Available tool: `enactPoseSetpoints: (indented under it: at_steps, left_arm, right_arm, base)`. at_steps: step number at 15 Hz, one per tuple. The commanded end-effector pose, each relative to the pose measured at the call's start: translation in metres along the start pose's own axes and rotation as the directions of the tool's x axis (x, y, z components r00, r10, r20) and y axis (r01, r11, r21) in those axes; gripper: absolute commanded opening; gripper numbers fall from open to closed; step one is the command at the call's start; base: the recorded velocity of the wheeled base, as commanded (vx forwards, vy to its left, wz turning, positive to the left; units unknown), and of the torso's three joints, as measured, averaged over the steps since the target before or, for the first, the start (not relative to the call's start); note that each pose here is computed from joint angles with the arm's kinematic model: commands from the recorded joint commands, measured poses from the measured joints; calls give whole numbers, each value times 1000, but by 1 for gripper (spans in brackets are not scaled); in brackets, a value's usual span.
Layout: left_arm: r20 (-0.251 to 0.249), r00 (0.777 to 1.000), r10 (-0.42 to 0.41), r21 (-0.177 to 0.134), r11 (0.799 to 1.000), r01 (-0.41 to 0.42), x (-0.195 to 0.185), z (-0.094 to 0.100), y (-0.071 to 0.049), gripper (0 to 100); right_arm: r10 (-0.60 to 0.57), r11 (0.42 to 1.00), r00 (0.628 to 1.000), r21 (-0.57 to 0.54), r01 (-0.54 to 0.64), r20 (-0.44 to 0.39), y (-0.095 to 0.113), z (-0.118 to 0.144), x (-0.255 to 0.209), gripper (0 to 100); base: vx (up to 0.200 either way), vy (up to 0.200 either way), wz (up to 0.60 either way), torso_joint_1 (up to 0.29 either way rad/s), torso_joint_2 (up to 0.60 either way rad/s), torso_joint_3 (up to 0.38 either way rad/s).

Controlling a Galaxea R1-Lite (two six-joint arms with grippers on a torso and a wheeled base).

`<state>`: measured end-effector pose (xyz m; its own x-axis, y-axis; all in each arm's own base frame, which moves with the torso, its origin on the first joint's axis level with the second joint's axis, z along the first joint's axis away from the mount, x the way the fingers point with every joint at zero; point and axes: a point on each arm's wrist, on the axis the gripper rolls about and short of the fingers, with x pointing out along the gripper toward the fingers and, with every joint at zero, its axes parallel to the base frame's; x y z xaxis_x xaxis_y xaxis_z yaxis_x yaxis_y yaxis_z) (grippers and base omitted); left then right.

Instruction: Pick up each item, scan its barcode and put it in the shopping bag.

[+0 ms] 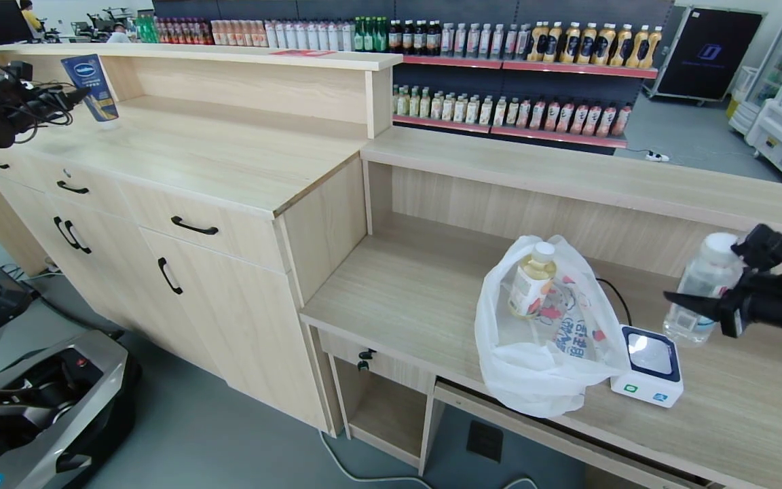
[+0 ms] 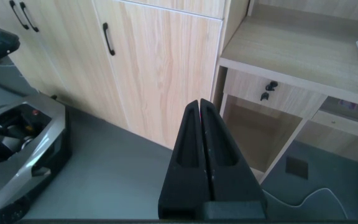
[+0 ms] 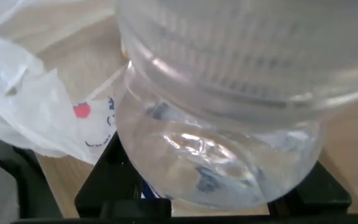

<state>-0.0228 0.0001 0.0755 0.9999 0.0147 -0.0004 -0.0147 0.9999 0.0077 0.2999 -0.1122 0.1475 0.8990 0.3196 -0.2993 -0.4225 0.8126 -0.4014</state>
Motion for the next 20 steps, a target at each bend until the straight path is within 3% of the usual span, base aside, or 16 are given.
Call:
enactPoseSetpoints:
  at_steps: [1, 2, 4, 6, 10, 13, 16, 18, 20]
  left_arm:
    - [0, 1000, 1, 0, 1000, -1, 0, 0, 0, 0]
    - [0, 1000, 1, 0, 1000, -1, 0, 0, 0, 0]
    - [0, 1000, 1, 0, 1000, -1, 0, 0, 0, 0]
    - [0, 1000, 1, 0, 1000, -1, 0, 0, 0, 0]
    - [0, 1000, 1, 0, 1000, -1, 0, 0, 0, 0]
    - [0, 1000, 1, 0, 1000, -1, 0, 0, 0, 0]
    - [0, 1000, 1, 0, 1000, -1, 0, 0, 0, 0]
    - [0, 1000, 1, 0, 1000, -1, 0, 0, 0, 0]
    - [0, 1000, 1, 0, 1000, -1, 0, 0, 0, 0]
  right_arm:
    - [-225, 960, 973, 163, 229, -42, -7, 36, -25, 0]
    - [-305, 910, 942, 250, 332, -139, 0, 32, -25, 0]
    - [-304, 889, 943, 316, 333, -137, 16, 36, -20, 0]
    - [-337, 896, 939, 284, 341, -66, 24, 42, -21, 0]
    - [-405, 898, 913, 161, 409, -55, 42, 50, -21, 0]
    - [-355, 931, 935, 91, 355, -11, 60, 57, -11, 0]
    - [-284, 959, 951, 31, 282, 126, 81, 73, 7, 0]
    - [-169, 986, 972, 24, 167, 164, 93, 75, 15, 0]
    - [-35, 999, 988, 28, 31, 149, 100, 65, 21, 0]
  base:
    - [0, 0, 0, 0, 0, 0]
    - [0, 0, 0, 0, 0, 0]
    - [0, 0, 0, 0, 0, 0]
    - [0, 0, 0, 0, 0, 0]
    - [0, 0, 0, 0, 0, 0]
    - [0, 0, 200, 1, 2, 1]
    - [0, 0, 600, 1, 1, 7]
    - [0, 0, 0, 0, 0, 0]
    - [0, 0, 0, 0, 0, 0]
